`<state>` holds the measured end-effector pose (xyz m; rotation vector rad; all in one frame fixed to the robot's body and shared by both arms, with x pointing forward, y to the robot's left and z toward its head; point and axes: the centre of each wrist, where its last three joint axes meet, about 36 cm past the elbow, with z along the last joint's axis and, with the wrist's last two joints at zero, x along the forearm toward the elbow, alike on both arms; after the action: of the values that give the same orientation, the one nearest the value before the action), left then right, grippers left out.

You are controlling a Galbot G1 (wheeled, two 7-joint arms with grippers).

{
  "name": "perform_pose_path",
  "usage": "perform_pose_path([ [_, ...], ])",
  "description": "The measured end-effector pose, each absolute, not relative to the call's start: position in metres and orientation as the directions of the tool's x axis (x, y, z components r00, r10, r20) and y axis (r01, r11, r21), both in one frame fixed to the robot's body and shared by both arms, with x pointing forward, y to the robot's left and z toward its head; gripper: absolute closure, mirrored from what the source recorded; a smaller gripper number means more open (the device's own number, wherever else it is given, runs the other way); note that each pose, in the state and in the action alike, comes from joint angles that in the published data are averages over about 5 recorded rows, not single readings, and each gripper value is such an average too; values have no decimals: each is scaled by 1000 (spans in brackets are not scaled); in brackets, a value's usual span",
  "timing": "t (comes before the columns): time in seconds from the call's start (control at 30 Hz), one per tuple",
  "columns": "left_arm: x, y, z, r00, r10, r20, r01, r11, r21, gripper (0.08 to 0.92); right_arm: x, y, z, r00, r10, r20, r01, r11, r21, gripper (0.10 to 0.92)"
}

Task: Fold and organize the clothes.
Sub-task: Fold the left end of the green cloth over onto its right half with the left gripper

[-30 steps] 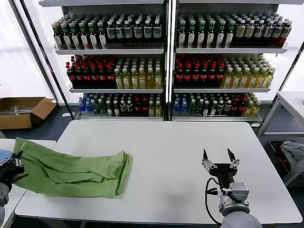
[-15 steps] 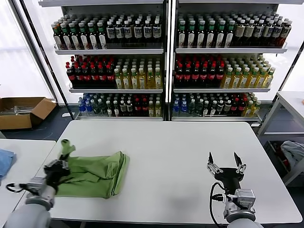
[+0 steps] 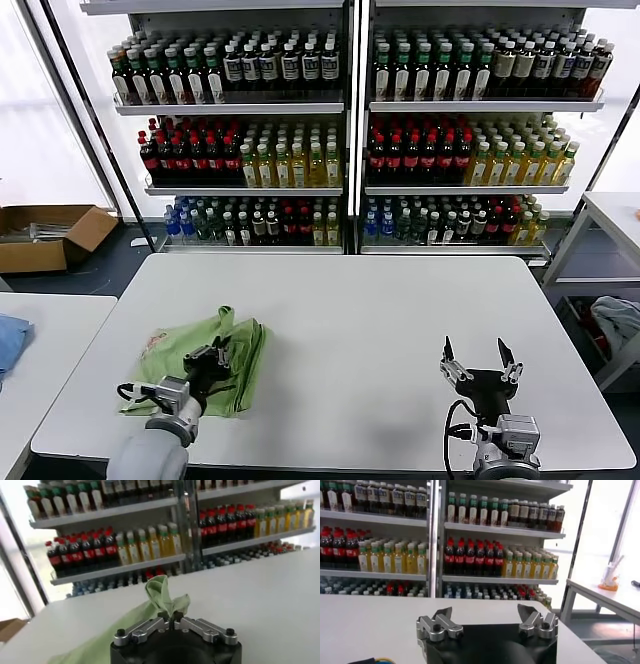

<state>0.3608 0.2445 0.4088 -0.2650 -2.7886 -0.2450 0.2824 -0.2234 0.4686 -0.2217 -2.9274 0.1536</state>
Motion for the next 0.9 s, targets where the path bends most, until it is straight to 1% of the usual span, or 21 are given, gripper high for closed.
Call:
perform_pose_path([
  [0.2,366,227,392,-909,190,371,248,962,116,900,284,-222,465,-968,152,201,131,985,-115,200],
  [0.3,369,219,386,-903,206,378,260,961,98,858,285,-221,464,-968,147,202,126,985,-115,200],
  [0.5,368,205,375,-892,231,388,271,961,50,687,288,-220,462,-970,137,201,116,987,-112,200],
  [0.67,360,189,373,-881,269,390,278,960,-34,540,291,-217,460,-970,132,203,111,988,-110,200],
  [0.77,354,182,382,-880,299,368,279,954,-108,453,293,-216,458,-970,127,206,107,988,-108,200],
  [0.9,351,180,409,-899,326,292,272,939,-210,340,296,-215,455,-971,117,210,96,990,-105,200],
])
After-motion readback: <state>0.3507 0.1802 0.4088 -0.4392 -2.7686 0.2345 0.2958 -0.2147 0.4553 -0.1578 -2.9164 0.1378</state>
